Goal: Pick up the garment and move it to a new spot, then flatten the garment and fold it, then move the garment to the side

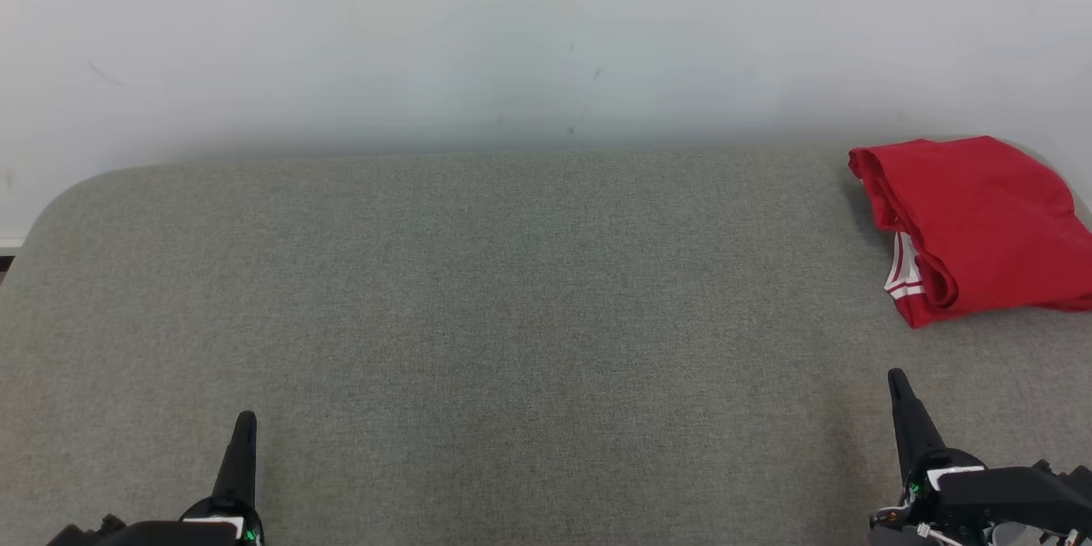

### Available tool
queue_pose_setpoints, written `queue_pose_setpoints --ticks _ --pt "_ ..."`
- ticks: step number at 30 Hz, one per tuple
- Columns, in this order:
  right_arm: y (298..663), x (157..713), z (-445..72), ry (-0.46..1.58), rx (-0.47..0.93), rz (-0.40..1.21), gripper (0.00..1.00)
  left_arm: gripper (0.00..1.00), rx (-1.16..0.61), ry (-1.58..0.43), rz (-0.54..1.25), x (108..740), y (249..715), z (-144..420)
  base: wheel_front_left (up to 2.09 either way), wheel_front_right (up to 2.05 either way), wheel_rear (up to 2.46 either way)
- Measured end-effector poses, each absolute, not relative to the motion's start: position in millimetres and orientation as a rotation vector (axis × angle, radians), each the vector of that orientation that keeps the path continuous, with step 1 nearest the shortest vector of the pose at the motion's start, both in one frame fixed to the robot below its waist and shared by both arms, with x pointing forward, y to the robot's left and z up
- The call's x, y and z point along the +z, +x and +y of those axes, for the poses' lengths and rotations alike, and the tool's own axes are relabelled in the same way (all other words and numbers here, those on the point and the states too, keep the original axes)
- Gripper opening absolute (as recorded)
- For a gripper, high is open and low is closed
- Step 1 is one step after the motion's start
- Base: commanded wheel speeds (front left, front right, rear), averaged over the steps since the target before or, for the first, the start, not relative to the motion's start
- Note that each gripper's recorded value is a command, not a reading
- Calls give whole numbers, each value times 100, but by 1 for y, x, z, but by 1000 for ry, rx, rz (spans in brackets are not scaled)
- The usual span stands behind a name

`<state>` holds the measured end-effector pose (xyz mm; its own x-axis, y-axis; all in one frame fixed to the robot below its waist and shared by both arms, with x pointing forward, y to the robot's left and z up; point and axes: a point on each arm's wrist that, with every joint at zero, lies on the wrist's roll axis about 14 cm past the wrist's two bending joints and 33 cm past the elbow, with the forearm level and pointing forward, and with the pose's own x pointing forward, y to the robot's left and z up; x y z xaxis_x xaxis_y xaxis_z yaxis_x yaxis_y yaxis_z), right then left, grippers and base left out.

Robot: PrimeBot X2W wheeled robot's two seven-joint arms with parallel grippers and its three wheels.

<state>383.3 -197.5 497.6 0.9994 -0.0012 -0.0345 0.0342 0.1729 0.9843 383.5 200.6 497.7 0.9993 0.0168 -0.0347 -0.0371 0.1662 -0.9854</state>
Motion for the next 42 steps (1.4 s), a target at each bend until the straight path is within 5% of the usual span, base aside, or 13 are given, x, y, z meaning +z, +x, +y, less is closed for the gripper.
queue_pose_setpoints --ticks 42 --pt "388 505 -200 1574 -4 4 0 0 4 -1574 10 504 388 199 0 0 0"
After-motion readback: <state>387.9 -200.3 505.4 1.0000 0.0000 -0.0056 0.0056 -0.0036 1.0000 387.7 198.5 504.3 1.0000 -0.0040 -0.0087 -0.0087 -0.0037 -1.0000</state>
